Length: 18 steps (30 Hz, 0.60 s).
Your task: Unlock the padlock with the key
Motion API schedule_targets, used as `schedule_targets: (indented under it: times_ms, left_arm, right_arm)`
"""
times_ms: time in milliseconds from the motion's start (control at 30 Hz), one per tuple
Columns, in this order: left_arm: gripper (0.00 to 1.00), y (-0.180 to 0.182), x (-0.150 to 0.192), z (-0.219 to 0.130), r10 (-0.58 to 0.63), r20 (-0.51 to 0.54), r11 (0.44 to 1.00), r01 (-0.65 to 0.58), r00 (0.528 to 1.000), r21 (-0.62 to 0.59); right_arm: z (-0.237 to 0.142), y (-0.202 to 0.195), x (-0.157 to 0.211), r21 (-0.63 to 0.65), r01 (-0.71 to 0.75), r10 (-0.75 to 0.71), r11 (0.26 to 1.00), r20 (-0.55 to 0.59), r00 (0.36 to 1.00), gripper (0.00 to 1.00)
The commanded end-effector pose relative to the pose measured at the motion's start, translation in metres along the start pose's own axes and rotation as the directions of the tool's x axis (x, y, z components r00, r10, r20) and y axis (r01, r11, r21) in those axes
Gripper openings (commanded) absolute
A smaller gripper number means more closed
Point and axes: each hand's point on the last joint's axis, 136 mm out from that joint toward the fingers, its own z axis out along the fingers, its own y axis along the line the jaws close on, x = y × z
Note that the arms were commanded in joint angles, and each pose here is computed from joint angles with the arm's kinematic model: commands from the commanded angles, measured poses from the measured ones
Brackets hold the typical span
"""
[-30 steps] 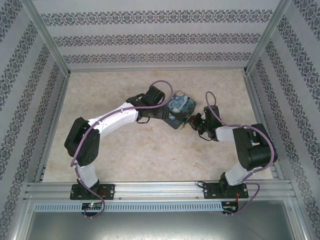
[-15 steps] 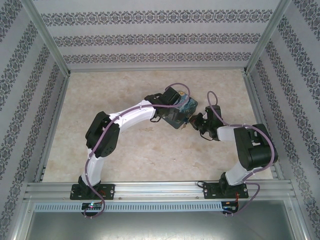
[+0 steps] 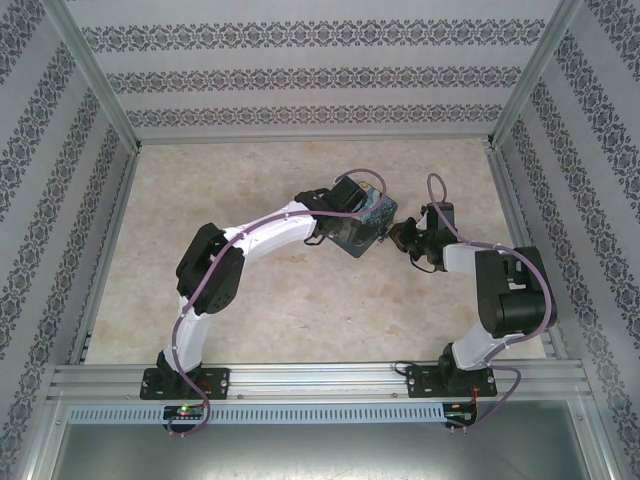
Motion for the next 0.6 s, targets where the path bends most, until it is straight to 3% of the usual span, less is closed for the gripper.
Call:
schedule_targets:
  times_ms: [0, 267, 567]
  left_arm:
    - [0.8, 0.007, 0.05, 0.027, 0.07, -0.171, 0.996, -0.08, 0.983, -0.049]
    - [0.83, -0.001, 0.031, 0.008, 0.028, -0.112, 0.999, -0.025, 0.993, 0.02]
    - [0.87, 0.001, 0.002, -0.039, -0.13, -0.01, 0.974, 0.13, 0.991, 0.183]
  right_arm:
    - [-0.003, 0.003, -0.005, -0.004, 0.019, -0.018, 1.0, 0.008, 1.0, 0.0]
    - [-0.037, 0.006, 0.026, -0.056, 0.012, -0.012, 0.998, 0.001, 1.0, 0.0]
    - [-0.055, 0.027, 0.107, -0.081, 0.112, -0.119, 0.99, -0.082, 0.99, 0.0]
